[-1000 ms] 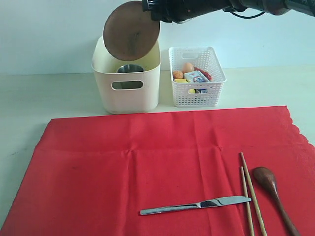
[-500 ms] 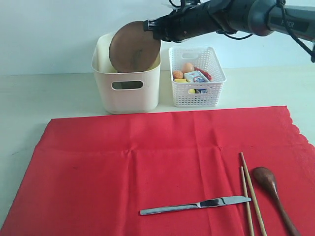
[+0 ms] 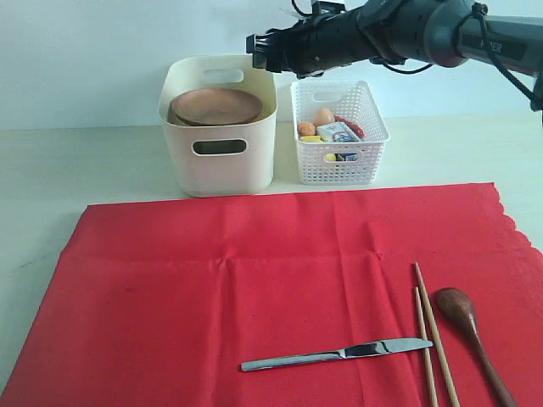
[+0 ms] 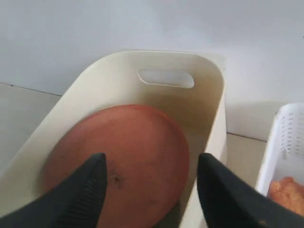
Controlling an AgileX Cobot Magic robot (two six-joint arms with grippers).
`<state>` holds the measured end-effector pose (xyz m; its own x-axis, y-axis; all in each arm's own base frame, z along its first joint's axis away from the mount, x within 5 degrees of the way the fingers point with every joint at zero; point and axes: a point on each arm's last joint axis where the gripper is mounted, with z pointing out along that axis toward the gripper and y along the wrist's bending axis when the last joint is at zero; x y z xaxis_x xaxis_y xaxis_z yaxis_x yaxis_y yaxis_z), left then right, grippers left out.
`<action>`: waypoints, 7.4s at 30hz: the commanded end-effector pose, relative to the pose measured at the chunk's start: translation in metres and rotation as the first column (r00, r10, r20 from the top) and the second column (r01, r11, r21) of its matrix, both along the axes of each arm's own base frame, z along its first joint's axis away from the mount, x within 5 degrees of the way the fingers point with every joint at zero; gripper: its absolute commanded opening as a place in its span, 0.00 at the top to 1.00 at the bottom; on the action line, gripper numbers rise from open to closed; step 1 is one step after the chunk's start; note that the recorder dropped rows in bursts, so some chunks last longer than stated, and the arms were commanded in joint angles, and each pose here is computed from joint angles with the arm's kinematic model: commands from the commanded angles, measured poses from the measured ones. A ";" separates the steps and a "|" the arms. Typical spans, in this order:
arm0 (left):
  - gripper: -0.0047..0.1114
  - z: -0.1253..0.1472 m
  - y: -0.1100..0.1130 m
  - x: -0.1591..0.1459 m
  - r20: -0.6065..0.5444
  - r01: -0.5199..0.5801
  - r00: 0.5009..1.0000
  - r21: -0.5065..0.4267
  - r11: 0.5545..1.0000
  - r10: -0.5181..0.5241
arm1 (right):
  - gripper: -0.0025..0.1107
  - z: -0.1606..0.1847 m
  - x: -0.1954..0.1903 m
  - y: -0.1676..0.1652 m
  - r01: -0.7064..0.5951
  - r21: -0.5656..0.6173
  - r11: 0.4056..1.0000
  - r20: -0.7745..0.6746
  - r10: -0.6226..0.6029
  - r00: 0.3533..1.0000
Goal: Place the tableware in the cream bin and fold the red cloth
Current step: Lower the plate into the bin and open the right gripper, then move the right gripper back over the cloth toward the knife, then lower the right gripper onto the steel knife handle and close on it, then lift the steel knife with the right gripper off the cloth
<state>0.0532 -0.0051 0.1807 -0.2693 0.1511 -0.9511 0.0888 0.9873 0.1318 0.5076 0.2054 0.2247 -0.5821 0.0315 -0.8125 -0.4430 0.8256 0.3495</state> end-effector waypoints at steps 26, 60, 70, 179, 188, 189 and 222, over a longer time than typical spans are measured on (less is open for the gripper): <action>0.96 0.000 0.000 0.000 0.006 0.005 1.000 -0.001 1.000 -0.005 | 0.42 0.113 -0.086 -0.020 -0.271 -0.179 0.946 -0.235 0.226 0.945; 0.96 0.000 0.000 0.000 0.006 0.005 1.000 -0.001 1.000 -0.005 | 0.45 0.101 -0.235 -0.075 -0.242 -0.221 0.945 -0.284 0.175 0.943; 0.96 0.000 -0.001 0.000 0.006 0.012 1.000 -0.001 1.000 -0.012 | 0.45 0.099 -0.238 -0.075 -0.316 -0.267 0.910 -0.278 0.242 0.930; 0.96 0.000 -0.001 0.000 0.006 0.013 1.000 -0.001 1.000 -0.013 | 0.98 -0.082 -0.263 0.000 -0.831 -0.542 0.124 -0.676 0.524 0.518; 0.96 0.000 -0.001 0.000 0.006 0.013 1.000 -0.001 1.000 -0.013 | 0.98 0.001 -0.272 -0.009 -0.686 -0.679 0.260 -0.434 0.612 0.661; 0.96 0.000 -0.001 0.000 0.006 0.013 1.000 -0.001 1.000 -0.013 | 0.98 0.005 -0.273 -0.009 -0.673 -0.685 0.279 -0.414 0.611 0.675; 0.96 0.000 -0.001 0.000 0.006 0.013 1.000 -0.001 1.000 -0.013 | 0.57 -0.099 -0.230 -0.025 -0.761 -0.538 0.363 -0.633 0.422 0.649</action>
<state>0.0532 -0.0054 0.1807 -0.2684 0.1527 -0.9511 0.0944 0.9868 0.1318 0.2765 0.1771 0.1275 -0.4050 -0.9118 -0.0681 -0.9135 0.4066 -0.0111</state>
